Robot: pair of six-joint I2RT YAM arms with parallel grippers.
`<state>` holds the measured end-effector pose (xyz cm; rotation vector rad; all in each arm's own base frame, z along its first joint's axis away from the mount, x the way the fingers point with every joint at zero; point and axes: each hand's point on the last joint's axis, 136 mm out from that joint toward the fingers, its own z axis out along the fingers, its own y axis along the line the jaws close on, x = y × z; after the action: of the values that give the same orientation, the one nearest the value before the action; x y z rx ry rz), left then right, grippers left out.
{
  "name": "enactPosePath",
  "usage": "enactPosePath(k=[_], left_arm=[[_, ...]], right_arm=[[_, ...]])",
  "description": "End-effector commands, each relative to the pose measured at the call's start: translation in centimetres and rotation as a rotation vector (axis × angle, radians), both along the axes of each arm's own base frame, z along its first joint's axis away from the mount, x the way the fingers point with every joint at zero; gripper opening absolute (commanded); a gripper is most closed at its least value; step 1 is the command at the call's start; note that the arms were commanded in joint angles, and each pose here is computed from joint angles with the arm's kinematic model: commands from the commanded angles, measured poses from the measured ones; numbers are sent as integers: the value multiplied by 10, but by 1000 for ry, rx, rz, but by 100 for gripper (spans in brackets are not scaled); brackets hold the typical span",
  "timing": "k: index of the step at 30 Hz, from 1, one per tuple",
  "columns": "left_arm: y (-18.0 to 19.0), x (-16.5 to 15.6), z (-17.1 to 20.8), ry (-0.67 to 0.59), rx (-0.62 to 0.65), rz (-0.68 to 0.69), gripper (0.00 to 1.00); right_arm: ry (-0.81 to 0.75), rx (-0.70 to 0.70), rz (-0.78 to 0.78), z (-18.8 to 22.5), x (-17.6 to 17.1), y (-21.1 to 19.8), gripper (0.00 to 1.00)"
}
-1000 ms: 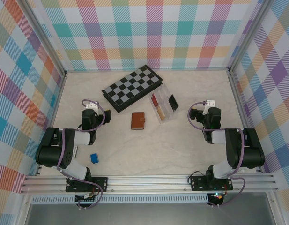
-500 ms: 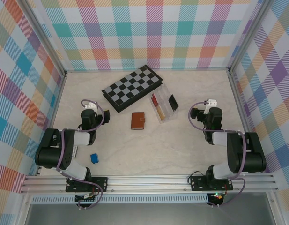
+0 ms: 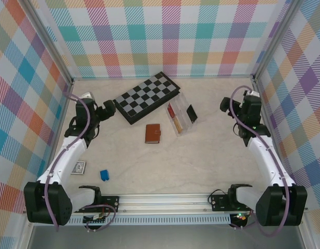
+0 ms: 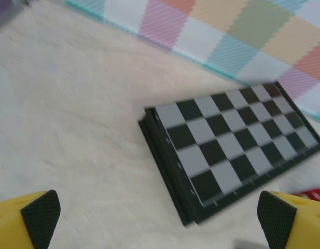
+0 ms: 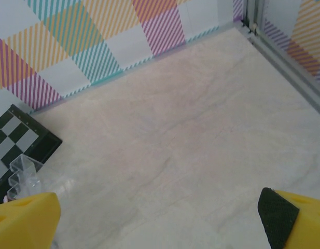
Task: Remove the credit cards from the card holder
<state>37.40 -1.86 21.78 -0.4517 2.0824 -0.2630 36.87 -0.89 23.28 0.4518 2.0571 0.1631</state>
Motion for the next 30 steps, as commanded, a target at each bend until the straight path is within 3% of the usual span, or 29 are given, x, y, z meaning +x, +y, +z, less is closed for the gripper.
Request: enactPosePath(k=[1,4,9,15,26,28,30], left_arm=[[-35,-36,-26,232,-211,-98,100],[-62,-46,-28,292,-293,-196,100],[-102,-63,-38,361,-311,-312,99],[-151,-79,-66,469,-333,-408,88],[-179,-73,-134,692,-278,-341,73],[-184,-70,-142,716,-277,-354,69],[-187,-67,-147,731,-281,-360,64]], right_arm=[[285,137,42,-35,-38,19,100],[325,234,153,-31,-47,45,100],[340,343,250,-30,-71,71,100],[402,428,404,-31,-102,117,100],[530,264,648,-44,-109,220,96],[561,244,682,-52,-108,239,92],[588,225,715,-62,-107,258,80]])
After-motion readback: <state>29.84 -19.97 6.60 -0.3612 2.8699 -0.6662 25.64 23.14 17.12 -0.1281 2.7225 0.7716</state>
